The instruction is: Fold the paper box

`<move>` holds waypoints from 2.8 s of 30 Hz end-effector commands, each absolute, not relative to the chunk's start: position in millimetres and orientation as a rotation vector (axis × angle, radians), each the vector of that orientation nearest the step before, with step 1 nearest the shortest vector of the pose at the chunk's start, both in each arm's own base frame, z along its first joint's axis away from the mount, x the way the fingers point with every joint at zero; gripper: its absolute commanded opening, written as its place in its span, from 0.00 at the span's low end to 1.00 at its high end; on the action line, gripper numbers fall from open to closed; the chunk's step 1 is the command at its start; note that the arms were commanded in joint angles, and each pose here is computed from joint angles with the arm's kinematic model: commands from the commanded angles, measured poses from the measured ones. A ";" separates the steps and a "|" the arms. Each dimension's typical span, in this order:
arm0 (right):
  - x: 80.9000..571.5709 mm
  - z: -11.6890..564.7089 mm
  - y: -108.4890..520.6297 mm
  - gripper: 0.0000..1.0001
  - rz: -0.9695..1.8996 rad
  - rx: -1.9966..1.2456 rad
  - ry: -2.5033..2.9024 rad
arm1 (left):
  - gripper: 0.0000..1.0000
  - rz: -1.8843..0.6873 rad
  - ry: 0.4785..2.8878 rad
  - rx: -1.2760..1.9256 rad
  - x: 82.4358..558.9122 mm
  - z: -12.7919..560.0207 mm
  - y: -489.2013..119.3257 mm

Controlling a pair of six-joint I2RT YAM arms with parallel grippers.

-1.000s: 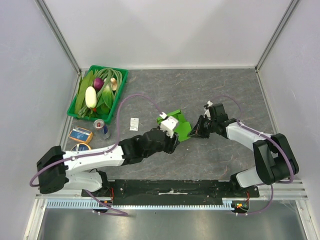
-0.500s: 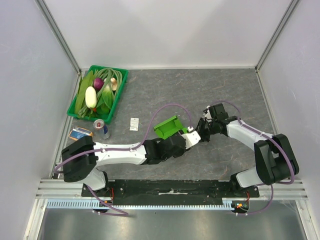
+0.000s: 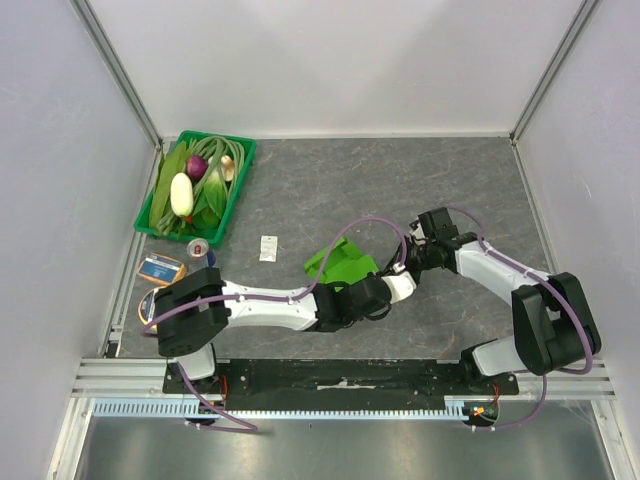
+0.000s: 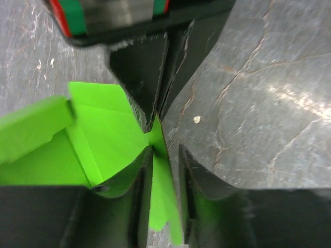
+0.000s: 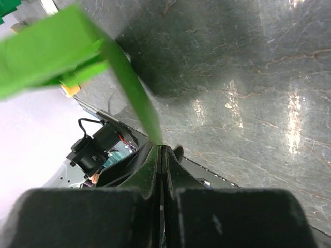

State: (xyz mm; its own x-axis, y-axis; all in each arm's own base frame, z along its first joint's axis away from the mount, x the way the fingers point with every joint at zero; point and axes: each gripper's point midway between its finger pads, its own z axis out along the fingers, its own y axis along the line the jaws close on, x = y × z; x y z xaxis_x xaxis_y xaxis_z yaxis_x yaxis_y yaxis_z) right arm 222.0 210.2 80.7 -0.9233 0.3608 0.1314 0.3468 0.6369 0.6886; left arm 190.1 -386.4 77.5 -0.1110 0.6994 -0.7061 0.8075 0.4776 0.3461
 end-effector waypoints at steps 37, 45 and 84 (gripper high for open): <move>241.6 121.2 214.5 0.90 0.717 -0.235 2.243 | 0.02 -0.347 2.458 -0.979 270.4 150.8 -291.5; 227.7 158.0 246.8 0.88 0.746 -0.464 1.827 | 0.02 -0.321 2.482 -1.120 265.9 139.9 -282.3; 282.4 144.5 261.5 0.00 0.546 -0.982 1.719 | 0.72 -0.684 2.266 0.079 219.9 167.2 -216.0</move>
State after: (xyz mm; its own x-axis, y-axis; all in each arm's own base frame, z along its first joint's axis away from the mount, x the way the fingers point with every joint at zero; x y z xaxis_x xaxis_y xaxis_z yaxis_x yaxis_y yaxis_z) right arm 281.7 246.8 131.2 -0.2114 -0.3275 -0.9209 -0.6963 0.7117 -0.0933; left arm 218.0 -214.9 214.9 -0.6817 -0.3670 -0.6330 0.0866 0.8186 -0.5678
